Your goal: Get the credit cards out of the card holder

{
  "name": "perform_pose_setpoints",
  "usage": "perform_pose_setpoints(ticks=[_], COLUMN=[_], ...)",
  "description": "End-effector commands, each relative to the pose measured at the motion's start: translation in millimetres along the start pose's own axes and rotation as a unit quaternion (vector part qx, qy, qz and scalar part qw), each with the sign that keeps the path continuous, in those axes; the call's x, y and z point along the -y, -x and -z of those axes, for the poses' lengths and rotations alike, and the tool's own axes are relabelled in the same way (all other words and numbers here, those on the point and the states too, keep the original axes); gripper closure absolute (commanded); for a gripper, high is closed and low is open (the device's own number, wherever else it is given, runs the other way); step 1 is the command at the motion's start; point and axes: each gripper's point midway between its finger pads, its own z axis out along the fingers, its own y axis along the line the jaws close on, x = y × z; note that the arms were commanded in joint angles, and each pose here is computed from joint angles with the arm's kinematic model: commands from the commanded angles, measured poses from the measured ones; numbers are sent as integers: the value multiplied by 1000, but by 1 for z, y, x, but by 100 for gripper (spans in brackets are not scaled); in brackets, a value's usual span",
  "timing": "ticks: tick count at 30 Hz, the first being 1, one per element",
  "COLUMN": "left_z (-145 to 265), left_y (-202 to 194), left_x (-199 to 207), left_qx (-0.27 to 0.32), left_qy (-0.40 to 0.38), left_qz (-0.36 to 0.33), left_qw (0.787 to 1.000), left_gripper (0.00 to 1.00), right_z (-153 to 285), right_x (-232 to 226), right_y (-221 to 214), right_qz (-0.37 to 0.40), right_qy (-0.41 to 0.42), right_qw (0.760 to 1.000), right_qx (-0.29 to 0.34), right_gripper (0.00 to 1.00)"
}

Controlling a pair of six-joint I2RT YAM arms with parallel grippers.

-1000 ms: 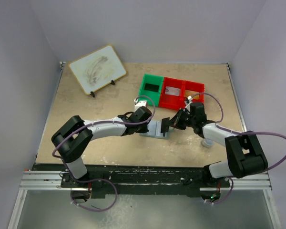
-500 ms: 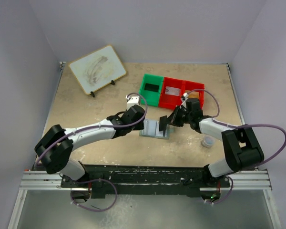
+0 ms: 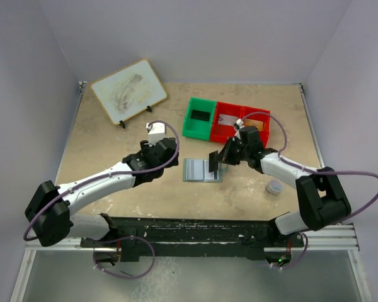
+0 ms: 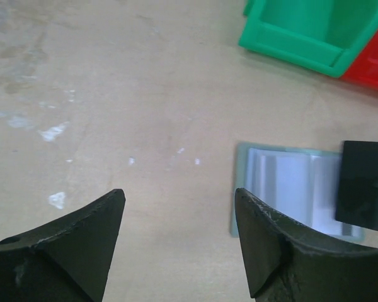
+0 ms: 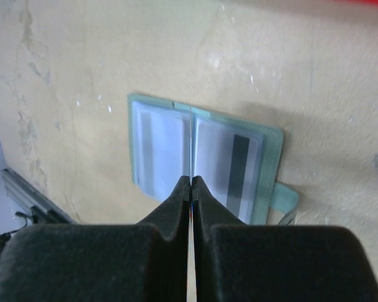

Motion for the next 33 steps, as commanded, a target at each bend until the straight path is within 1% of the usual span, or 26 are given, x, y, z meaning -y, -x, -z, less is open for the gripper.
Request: perform_pose_setpoints(ticks=[1, 4, 6, 9, 11, 14, 17, 21, 23, 25, 28, 30, 32, 33], left_z=[2, -3, 1, 16, 23, 32, 33, 31, 32, 32, 35, 39, 42, 43], left_y=[27, 37, 50, 69, 77, 80, 78, 76, 79, 80, 81, 83, 85, 86], left_x=[-54, -85, -102, -122, -140, -161, -165, -162, -159, -159, -168, -172, -175, -176], left_qx=[22, 4, 11, 38, 58, 73, 79, 84, 87, 88, 90, 95, 102, 104], left_qy=[88, 96, 106, 119, 157, 206, 210, 194, 188, 192, 217, 227, 233, 236], left_qz=[-17, 12, 22, 26, 19, -3, -14, -5, 1, 4, 0, 1, 2, 2], left_qw=[996, 995, 994, 992, 986, 976, 974, 977, 978, 977, 972, 969, 967, 966], left_gripper=[30, 28, 28, 28, 27, 27, 27, 27, 27, 26, 26, 26, 26, 26], right_z=[22, 32, 40, 52, 61, 76, 89, 102, 101, 100, 102, 101, 94, 83], right_x=[-19, -37, -51, -72, -88, -111, -126, -142, -149, -154, -159, -158, -157, -151], right_y=[38, 57, 64, 74, 80, 85, 95, 116, 122, 133, 149, 162, 172, 171], right_qz=[69, 90, 104, 123, 149, 210, 266, 345, 404, 451, 491, 495, 507, 509], right_qy=[-6, 16, 45, 85, 109, 132, 143, 133, 129, 106, 84, 59, 43, 33], right_qw=[996, 992, 987, 977, 966, 942, 916, 874, 847, 823, 794, 786, 781, 786], right_qx=[55, 91, 111, 150, 181, 224, 265, 315, 321, 327, 348, 364, 362, 348], right_gripper=[100, 100, 100, 100, 100, 100, 100, 100, 100, 100, 100, 100, 100, 100])
